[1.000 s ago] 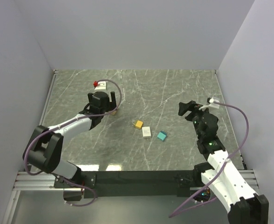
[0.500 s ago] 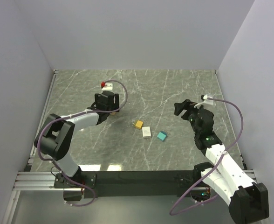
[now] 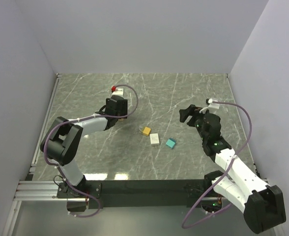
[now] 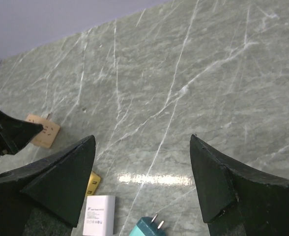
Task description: Insert the plug
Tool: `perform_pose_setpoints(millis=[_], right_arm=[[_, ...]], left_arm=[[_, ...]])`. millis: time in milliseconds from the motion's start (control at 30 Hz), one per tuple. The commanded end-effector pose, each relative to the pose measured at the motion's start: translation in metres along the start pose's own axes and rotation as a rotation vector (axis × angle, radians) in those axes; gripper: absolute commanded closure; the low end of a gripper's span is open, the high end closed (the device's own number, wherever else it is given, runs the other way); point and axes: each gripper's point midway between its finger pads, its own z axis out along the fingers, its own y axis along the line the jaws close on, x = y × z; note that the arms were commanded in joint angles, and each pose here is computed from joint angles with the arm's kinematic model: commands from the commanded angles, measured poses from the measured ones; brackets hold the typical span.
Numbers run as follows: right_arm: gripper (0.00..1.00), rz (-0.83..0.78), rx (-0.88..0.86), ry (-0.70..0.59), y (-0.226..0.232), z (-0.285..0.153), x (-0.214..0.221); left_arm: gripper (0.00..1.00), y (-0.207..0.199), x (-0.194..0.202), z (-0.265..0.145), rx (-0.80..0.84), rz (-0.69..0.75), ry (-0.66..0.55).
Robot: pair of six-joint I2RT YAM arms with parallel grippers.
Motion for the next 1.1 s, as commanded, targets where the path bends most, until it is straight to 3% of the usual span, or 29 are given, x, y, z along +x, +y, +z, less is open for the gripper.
perform_pose_setpoints(millis=[0,367,867,1000,1067], right_arm=[[0.17,-0.023,-0.051,-0.039,0.022,0.004,-0.021],[0.21,-0.102,-0.165,0.145,0.077,0.002,0.026],[0.22,-0.205,-0.136,0.423,0.102,0.005,0.116],[0.23,-0.262,-0.105,0.481,0.105,0.007,0.139],[0.23,-0.296,-0.082,0.522,0.102,0.008,0.151]], left_arm=[[0.5,-0.022,0.002,-0.006,0.081,0.03,0.004],[0.53,-0.043,0.021,-0.013,0.154,0.057,0.036],[0.55,-0.076,0.036,-0.043,0.31,0.041,0.045],[0.45,-0.076,0.028,-0.054,0.318,0.02,0.025],[0.33,-0.073,0.022,-0.059,0.307,0.004,0.007]])
